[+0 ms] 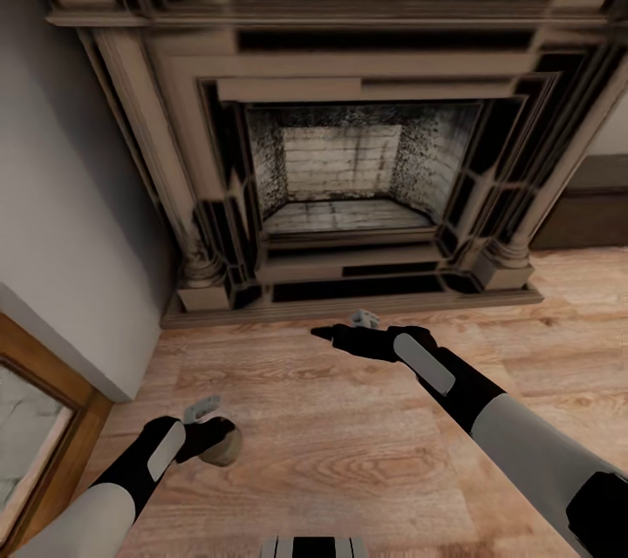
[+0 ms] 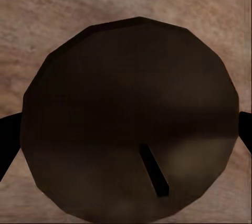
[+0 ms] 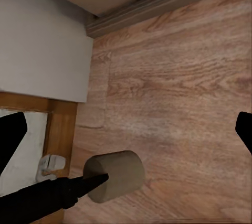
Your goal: Place each of the two pumpkins and all three candles from the living room inside a cabinet in the living room (use any cabinet), then make sure every cabinet is closed, and position the cauldron so it is next to a table in the living room.
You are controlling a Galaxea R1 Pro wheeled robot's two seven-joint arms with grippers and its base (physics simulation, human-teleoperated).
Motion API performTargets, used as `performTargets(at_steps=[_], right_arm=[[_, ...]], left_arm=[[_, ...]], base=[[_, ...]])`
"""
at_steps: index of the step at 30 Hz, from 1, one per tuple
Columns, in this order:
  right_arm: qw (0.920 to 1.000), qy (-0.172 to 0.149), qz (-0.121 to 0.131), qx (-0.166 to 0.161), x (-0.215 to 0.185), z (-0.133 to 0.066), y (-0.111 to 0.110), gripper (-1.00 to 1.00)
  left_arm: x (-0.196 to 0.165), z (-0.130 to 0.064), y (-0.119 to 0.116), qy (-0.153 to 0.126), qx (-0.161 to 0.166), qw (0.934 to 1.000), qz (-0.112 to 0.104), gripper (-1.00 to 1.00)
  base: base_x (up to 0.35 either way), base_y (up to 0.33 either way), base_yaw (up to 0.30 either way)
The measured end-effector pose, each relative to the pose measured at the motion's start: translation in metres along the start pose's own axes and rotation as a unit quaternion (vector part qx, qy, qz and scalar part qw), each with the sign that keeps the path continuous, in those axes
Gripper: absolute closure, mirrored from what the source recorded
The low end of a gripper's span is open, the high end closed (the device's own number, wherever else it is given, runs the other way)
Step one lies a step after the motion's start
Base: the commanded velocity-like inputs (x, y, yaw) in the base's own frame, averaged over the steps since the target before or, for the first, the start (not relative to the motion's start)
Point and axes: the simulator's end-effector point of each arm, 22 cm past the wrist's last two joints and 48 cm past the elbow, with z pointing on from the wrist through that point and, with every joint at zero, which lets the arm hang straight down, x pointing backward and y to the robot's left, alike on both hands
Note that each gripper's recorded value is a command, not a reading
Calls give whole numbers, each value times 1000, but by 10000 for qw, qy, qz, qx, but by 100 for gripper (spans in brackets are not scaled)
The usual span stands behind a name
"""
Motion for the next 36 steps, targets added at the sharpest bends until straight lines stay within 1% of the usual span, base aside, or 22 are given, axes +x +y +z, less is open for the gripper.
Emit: performTargets(at_steps=[5,15,26,36], right_arm=[[9999,-99,-79,-25,-9,-9,10,-100],[9994,-260,-220,-72,-24,-26,28,-100],[9980,-504,-333,-170,-45,-48,53,-100],[9961,-694,-494,-227,-59,-69,77,-100]], left_arm=[[-9,-10,-6,-89,64,9999,6,100],[-23,-28,-18,-270,158,9995,39,100],[-40,-51,-33,-513,283,9982,92,100],[-55,-75,-45,-737,401,9964,123,100]], base=[[-278,0,-158],[-6,0,-32],[0,0,-226],[0,0,-240]])
